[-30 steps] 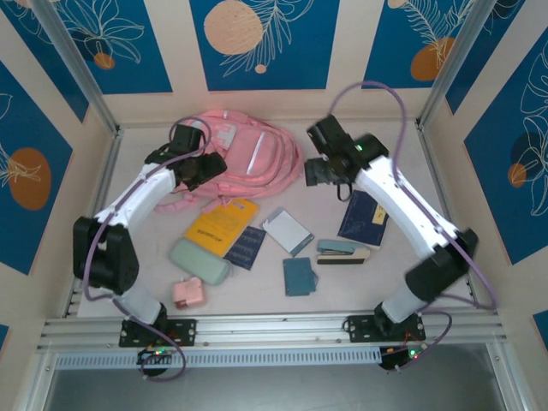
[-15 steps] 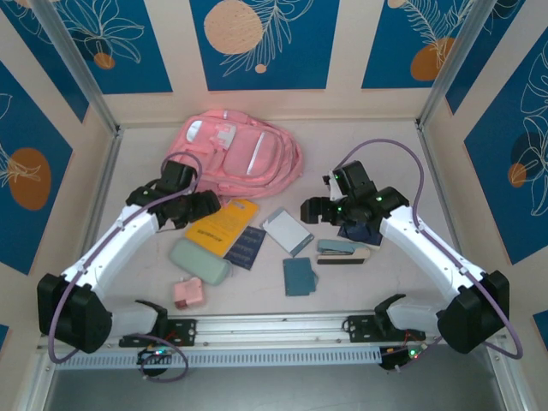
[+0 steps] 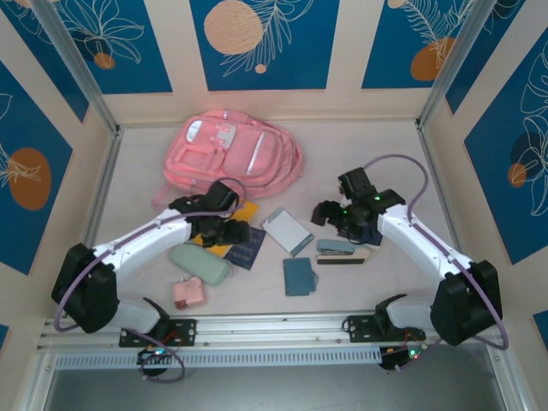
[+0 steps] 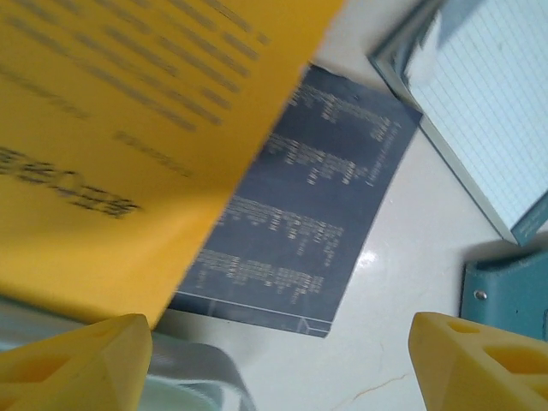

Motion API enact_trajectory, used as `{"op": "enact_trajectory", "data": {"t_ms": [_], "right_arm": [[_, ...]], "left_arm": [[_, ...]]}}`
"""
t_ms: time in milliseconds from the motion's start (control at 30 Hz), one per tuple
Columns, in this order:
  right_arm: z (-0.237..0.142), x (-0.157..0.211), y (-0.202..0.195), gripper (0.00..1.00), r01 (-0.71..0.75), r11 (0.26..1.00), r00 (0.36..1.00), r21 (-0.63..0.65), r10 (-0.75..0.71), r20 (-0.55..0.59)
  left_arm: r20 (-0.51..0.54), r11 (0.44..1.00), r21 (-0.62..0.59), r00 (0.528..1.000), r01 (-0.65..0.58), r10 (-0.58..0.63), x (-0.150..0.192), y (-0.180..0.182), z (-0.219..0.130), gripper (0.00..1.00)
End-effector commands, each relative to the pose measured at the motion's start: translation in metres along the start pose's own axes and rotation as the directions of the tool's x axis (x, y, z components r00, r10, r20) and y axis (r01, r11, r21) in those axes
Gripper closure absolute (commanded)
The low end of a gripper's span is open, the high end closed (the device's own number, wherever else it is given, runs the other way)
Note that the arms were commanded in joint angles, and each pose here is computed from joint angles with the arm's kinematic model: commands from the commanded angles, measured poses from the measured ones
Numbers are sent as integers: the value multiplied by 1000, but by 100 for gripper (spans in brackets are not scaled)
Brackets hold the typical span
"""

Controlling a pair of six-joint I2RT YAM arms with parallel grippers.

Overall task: Pack the student bag
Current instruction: Pick up the loose stationery from the middle-right of the table.

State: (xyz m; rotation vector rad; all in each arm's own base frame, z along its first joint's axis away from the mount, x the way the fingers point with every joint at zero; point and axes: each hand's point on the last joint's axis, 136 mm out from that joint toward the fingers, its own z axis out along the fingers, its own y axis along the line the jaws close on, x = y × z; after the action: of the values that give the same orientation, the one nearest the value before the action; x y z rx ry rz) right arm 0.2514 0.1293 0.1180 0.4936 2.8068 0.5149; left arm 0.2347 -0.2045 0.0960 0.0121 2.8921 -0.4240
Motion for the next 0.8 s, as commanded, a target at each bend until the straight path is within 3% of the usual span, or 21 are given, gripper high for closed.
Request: {"op": "enact_trajectory", "data": {"t_ms": [0,133,267,600,767], "right_arm": [[-6,27,-46,24,-374,918,926,130,378,-7],[2,40,-54,33,-487,866,870,112,493,-28],[4,69,-72,41,-612,751,767,247,640,-44],[26,81,-78,44,-778,598,608,192,794,-10],[40,73,-79,46,-797,582,589,162,808,-1]], "left_arm": [[2,997,68,999,-38,38,-7,-24,4,22],[7,996,74,999,-47,47,-13,-30,5,23],[26,996,64,998,-64,62,-19,-31,0,22],[43,997,49,998,-58,56,-16,-24,-2,23],[64,997,45,996,-58,55,-19,-23,-9,22]]}}
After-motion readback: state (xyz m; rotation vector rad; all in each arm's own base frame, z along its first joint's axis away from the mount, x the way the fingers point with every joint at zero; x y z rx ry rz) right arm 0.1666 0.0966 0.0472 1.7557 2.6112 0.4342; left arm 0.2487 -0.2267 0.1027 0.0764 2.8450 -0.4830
